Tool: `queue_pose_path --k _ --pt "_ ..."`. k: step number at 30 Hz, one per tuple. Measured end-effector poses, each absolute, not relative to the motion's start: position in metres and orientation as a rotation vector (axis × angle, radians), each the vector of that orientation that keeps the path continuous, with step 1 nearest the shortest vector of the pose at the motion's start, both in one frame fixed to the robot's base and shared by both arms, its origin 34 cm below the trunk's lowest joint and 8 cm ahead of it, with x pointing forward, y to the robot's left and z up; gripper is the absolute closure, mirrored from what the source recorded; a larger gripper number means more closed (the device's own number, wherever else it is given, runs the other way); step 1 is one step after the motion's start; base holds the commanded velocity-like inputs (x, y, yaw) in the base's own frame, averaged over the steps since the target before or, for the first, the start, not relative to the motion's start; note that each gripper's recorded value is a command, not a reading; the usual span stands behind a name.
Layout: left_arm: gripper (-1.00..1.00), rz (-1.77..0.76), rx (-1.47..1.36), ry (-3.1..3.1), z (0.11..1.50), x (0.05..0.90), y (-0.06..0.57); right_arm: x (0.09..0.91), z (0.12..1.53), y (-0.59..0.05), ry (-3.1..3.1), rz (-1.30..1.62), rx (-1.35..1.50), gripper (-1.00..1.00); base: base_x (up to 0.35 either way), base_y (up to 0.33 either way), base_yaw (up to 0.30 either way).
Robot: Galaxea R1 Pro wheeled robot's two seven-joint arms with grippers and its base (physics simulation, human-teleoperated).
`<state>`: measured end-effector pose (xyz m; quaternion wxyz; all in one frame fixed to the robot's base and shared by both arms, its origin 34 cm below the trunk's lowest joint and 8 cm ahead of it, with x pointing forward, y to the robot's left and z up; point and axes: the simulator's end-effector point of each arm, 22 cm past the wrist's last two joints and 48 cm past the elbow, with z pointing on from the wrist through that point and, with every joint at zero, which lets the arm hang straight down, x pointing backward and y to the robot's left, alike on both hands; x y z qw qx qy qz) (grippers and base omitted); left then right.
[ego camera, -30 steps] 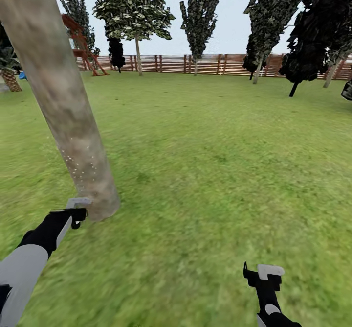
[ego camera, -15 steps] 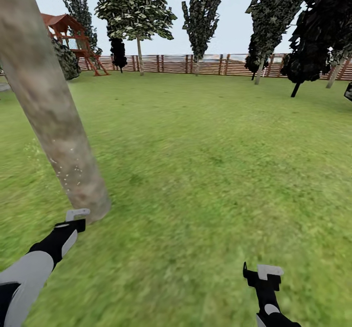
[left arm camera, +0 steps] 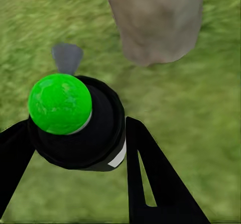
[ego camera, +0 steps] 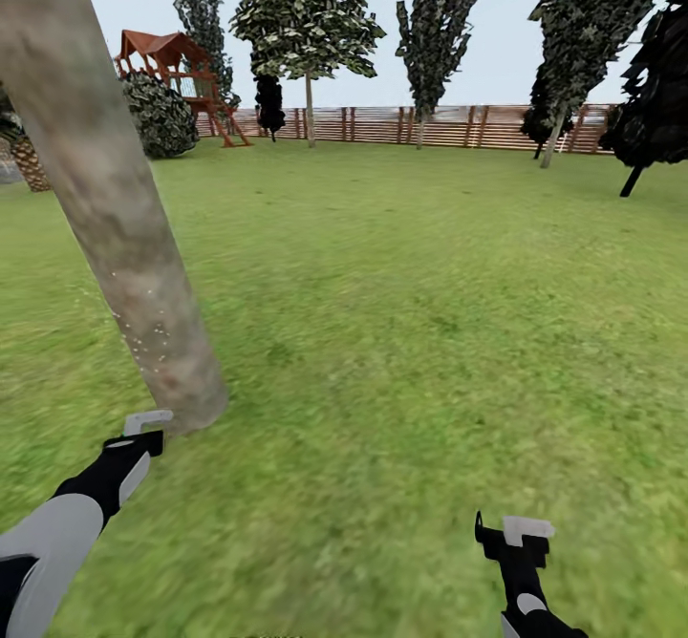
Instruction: In the garden, pick up the pesticide atomizer on the floor and spray pesticide onto both trees until each tree trunk is fully covered.
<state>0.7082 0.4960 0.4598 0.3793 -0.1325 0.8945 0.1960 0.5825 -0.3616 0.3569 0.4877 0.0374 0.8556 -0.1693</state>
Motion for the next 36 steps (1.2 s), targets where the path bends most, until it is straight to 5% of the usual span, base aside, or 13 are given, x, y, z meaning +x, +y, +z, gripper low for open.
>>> queue_pose_path --k 19,36 --pt "1.0 0.502 -0.341 2.285 0.4599 0.7079 0.4965 0.5825 0.3569 -0.3615 2.08 -0.412 0.091 -1.0 0.078 -0.271 0.019" --pt "1.0 0.492 -0.343 2.287 0.4584 0.7087 0.492 0.5825 0.3569 -0.3616 2.08 -0.412 0.091 -1.0 0.219 -0.202 0.266"
